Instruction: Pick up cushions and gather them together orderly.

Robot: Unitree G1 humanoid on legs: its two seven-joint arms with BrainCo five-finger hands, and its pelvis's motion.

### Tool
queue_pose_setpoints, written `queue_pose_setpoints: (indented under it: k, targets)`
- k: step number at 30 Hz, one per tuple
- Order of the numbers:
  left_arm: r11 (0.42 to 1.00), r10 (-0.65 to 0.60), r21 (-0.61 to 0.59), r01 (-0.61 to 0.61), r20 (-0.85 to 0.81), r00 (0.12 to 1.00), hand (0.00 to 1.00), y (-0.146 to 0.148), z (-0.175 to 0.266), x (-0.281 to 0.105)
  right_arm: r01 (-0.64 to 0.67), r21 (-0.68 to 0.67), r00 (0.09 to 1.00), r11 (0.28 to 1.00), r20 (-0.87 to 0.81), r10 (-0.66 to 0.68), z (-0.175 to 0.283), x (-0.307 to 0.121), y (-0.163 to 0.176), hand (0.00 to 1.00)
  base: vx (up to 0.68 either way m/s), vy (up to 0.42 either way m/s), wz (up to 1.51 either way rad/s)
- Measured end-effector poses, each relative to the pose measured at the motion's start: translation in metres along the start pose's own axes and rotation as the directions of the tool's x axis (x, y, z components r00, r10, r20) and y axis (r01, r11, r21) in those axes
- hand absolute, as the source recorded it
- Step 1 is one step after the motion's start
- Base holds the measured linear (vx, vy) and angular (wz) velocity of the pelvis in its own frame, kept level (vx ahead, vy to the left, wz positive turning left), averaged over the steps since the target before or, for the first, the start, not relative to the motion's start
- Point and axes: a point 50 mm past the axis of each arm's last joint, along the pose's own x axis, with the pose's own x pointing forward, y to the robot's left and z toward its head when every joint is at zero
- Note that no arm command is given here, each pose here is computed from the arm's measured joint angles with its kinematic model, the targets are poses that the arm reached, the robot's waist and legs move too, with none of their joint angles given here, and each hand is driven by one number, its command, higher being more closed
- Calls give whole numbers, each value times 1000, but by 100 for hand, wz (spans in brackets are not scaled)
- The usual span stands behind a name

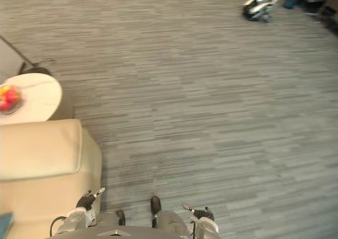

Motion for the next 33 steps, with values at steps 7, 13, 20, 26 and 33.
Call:
queue_pose_setpoints:
  k: [7,13,20,26,33]
  targets:
    - [1000,-17,5,17,-25,1000,0,-7,-3,1,-29,-14,1000,999,2,30,6,2,7,0,200,95,-97]
    - [996,-48,78,48,0,999,0,-12,5,2,-36,-28,999,999,34,37,21,6,9,0,-11,-16,-69]
    - [999,-12,43,13,-32,999,0,1,-8,0,-43,-5,999,999,33,43,13,2,12,0,40,-57,-71]
    - [999,-40,17,39,57,998,0,-12,10,-2,-35,21,998,999,56,34,20,3,8,0,179,-31,-100]
    - [999,-20,-26,22,90,996,0,-8,14,-2,-37,24,999,999,39,36,13,1,10,0,348,120,-92]
